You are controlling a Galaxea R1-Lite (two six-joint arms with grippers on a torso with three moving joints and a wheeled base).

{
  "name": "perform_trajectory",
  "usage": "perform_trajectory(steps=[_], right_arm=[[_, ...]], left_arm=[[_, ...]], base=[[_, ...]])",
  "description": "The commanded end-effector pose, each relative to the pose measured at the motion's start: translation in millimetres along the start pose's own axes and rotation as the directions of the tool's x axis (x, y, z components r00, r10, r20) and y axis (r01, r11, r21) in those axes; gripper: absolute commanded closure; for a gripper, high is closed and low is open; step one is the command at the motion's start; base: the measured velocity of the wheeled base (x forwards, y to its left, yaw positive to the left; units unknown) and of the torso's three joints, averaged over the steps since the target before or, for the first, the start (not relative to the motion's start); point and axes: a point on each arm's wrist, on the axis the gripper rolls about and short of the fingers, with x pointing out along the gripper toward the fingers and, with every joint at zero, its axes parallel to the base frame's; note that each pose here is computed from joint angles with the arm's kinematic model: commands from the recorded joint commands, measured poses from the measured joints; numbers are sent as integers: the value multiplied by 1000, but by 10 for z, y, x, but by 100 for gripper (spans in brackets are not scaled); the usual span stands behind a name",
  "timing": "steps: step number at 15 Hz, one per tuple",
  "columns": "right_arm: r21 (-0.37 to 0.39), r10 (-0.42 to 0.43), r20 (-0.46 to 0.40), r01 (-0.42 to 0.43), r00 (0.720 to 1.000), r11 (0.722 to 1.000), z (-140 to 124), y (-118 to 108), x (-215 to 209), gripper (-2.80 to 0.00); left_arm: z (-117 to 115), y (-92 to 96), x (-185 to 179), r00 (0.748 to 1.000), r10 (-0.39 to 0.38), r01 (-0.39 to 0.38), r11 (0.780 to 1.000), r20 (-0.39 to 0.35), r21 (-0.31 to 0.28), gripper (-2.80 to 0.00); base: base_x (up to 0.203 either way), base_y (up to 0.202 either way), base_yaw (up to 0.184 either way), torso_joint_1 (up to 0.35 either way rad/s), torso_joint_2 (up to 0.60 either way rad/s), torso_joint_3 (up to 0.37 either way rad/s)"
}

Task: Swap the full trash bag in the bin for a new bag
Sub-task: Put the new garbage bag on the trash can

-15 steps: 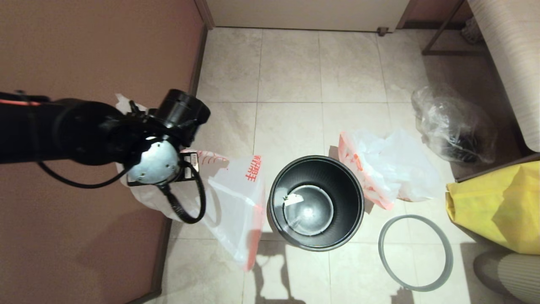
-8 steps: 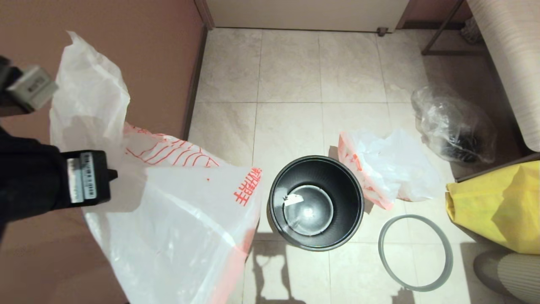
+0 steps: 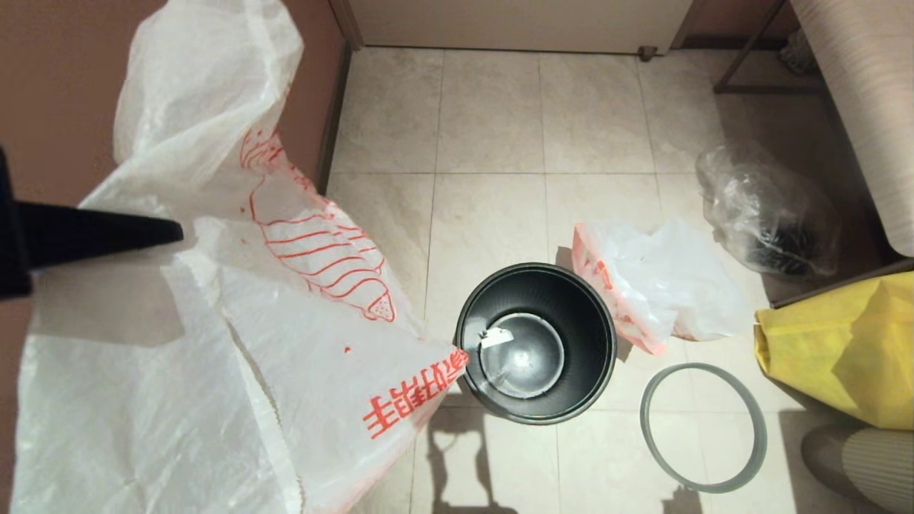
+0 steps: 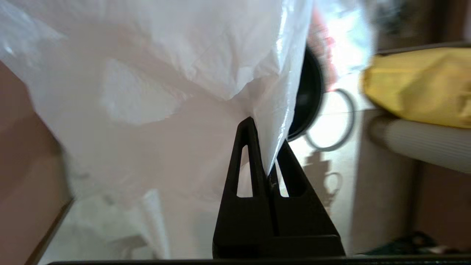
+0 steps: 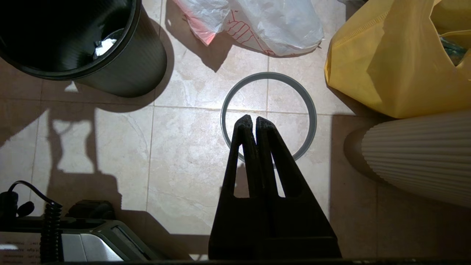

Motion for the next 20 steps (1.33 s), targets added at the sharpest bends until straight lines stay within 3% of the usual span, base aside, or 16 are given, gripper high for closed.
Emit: perform_trajectory(steps=[1,3,5,8,12,14,18,19,20], right_arm=[[0,1,-3,-1,1000,1000,-1,0,1,0],[0,1,-1,-1,1000,1000,1,0,1,0],[0,1,-1,-1,1000,1000,3,0,0,0],[0,1,-3,-1,1000,1000,-1,0,1,0],[0,1,-2,-1,1000,1000,0,0,1,0],[0,1,-2,-1,1000,1000,-1,0,1,0],[0,1,-3,-1,1000,1000,-1,0,1,0],[0,1,-3,-1,1000,1000,-1,0,1,0],[0,1,-3,-1,1000,1000,-1,0,1,0]], left_arm=[[94,-146,-26,996,-84,84,996,2,8,0],[12,-238,-4,977,-183,188,982,-108,36,0],[-60,-267,-5,922,-291,304,952,-255,16,0],[-131,-215,-62,848,-279,337,940,-451,52,0],[84,-296,-156,799,-359,410,912,-482,-1,0],[84,-443,-31,764,-301,378,926,-570,18,0],[-141,-711,362,680,-108,233,970,-725,75,0],[-200,-793,496,668,-66,200,975,-742,94,0],[-246,-875,669,674,-30,162,981,-738,108,0]], base=[[0,0,0,0,0,0],[0,0,0,0,0,0],[0,0,0,0,0,0],[0,0,0,0,0,0],[0,0,0,0,0,0],[0,0,0,0,0,0],[0,0,0,0,0,0],[0,0,0,0,0,0],[0,0,0,0,0,0]])
